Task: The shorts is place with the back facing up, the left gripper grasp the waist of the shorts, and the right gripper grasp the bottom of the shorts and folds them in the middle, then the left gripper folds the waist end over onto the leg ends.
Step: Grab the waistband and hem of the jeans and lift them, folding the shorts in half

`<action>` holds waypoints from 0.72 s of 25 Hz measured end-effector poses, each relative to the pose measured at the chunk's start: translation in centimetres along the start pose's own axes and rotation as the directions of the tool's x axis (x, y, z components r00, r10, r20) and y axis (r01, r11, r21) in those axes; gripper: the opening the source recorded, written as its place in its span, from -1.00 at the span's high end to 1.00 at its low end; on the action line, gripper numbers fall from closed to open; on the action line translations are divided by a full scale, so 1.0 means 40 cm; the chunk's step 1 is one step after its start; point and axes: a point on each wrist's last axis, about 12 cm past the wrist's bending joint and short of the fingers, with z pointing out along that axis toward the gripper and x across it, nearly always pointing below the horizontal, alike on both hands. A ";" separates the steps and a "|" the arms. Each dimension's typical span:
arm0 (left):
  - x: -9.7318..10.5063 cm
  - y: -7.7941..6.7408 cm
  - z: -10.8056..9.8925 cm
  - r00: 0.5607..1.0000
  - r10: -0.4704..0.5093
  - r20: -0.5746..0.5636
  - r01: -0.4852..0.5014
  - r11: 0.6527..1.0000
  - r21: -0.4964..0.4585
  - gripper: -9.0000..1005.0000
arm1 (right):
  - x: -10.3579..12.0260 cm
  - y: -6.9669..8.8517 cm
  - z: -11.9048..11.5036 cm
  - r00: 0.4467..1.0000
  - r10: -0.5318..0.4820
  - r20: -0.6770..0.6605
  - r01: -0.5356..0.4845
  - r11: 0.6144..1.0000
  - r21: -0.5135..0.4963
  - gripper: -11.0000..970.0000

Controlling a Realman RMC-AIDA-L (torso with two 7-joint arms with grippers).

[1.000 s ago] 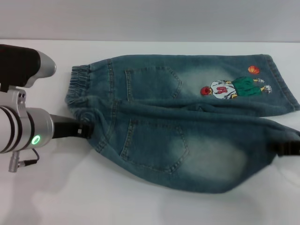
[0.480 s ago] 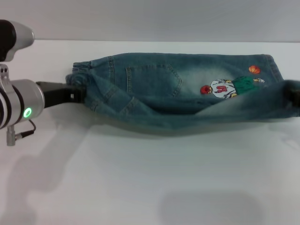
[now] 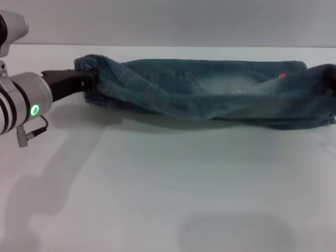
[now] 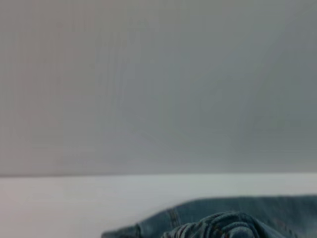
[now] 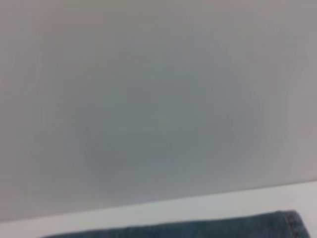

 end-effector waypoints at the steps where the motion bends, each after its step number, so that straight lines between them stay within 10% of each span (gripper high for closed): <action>1: -0.001 0.001 0.001 1.000 -0.001 0.008 0.001 1.000 -0.001 0.61 | 0.002 -0.006 0.002 1.000 0.003 0.018 -0.003 1.000 0.003 0.88; 18: -0.010 0.003 0.074 0.995 -0.037 0.092 0.036 0.999 0.015 0.58 | 0.002 -0.078 0.039 0.977 -0.013 0.214 -0.024 0.985 0.170 0.88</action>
